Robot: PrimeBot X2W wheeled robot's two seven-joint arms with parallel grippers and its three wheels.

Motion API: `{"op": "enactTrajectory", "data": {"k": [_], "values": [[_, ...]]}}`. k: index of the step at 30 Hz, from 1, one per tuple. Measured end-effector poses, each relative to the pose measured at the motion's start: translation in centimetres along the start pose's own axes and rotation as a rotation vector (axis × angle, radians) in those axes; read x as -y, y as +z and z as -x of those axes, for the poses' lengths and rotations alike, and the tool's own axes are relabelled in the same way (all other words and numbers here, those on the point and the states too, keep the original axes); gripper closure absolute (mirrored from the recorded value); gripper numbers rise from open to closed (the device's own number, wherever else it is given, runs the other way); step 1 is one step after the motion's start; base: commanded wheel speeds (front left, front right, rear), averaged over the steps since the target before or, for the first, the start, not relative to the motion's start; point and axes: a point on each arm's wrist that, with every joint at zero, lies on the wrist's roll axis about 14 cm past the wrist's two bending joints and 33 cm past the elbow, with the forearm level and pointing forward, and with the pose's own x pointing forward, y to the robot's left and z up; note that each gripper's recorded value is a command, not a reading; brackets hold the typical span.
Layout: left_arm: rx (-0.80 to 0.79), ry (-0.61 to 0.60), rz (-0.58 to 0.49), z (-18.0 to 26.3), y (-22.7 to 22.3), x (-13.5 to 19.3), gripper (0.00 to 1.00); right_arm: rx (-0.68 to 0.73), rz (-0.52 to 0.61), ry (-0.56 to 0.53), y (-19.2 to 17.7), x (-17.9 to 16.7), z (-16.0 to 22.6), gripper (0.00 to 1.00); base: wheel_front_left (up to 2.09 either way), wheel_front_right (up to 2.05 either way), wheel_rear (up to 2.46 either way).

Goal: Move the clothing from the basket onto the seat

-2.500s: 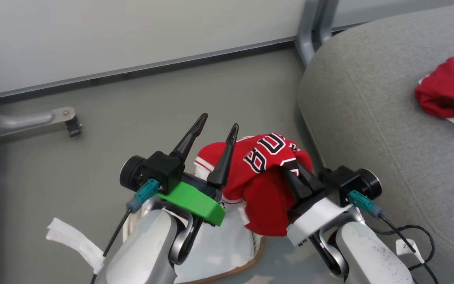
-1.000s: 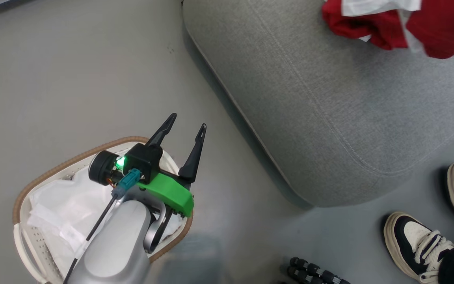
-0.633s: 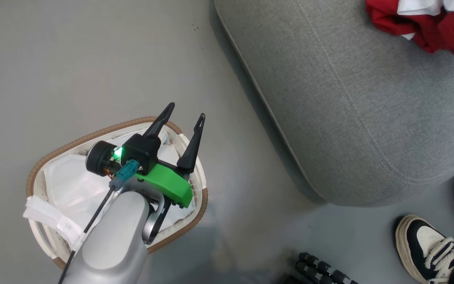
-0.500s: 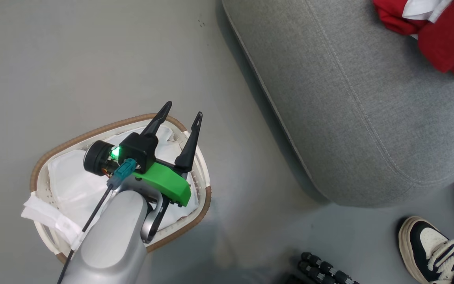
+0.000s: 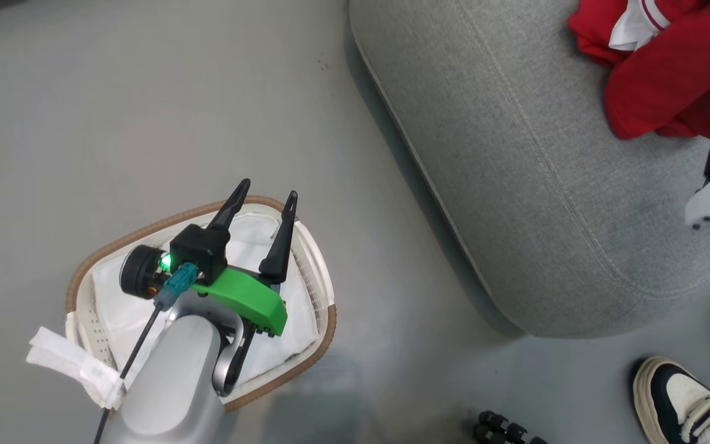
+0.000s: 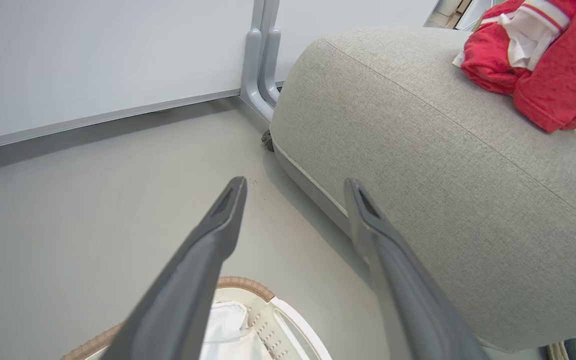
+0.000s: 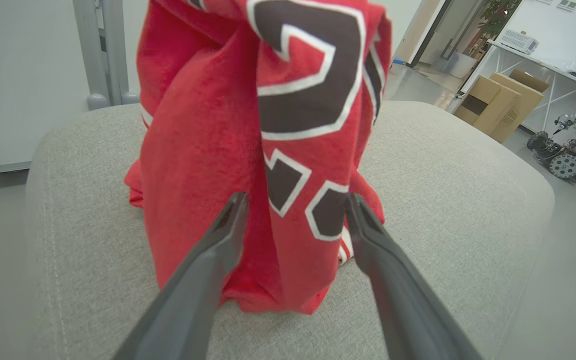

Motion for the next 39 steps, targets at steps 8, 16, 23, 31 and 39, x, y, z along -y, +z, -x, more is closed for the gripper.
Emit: {"op": "enactTrajectory", "data": {"k": [8,16,23,31,39], "values": [[0.032,0.099,0.001,2.4,1.4,-1.4,0.0,-0.079,-0.019,0.131,-3.2,-4.5,3.4,0.0,0.0,0.0,0.0],[0.079,0.264,-0.052,6.6,3.4,-4.7,0.0,-0.023,-0.084,0.318,-1.5,-11.7,4.7,0.0,0.0,0.0,0.0],[0.124,0.45,-0.099,11.7,5.2,-8.0,0.0,0.074,-0.162,0.459,2.3,-17.7,5.3,0.0,0.0,0.0,0.0],[0.166,0.648,-0.13,17.6,6.7,-10.8,0.0,0.124,-0.199,0.615,4.8,-23.2,7.6,0.0,0.0,0.0,0.0],[0.196,0.72,-0.125,21.6,7.2,-10.5,0.0,0.11,-0.228,0.668,4.7,-24.1,10.8,0.0,0.0,0.0,0.0]]}}
